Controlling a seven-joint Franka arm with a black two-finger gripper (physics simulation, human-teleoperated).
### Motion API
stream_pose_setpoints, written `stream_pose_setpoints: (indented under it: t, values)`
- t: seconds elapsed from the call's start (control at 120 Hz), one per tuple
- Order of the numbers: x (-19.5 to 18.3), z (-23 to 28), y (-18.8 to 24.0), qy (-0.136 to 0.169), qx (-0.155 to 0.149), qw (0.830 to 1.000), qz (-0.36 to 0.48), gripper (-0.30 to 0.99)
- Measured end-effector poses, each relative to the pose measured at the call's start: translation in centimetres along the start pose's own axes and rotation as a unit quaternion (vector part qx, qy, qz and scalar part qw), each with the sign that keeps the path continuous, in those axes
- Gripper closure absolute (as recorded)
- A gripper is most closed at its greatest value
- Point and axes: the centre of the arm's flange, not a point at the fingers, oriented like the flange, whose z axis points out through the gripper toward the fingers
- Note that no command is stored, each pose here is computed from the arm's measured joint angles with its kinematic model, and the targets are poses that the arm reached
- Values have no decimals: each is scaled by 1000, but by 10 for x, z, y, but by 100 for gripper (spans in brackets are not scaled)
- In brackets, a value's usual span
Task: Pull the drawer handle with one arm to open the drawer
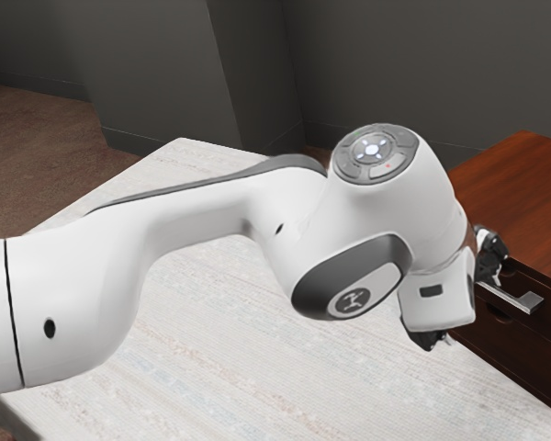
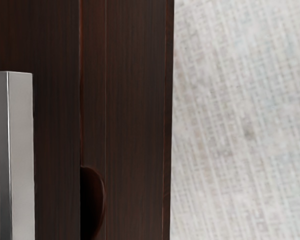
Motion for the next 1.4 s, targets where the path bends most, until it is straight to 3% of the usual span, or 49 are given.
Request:
stream_pose_setpoints:
  t: [0.392,0.967,1.208,1.4]
  values:
    - [-8,7,11,-7,-10,1000,0,-1]
    - [-9,-22,45,-12,-28,1000,5,7]
    - [-10,-32,69,-17,-42,999,8,0]
    - [-11,-42,82,-19,-45,999,9,1]
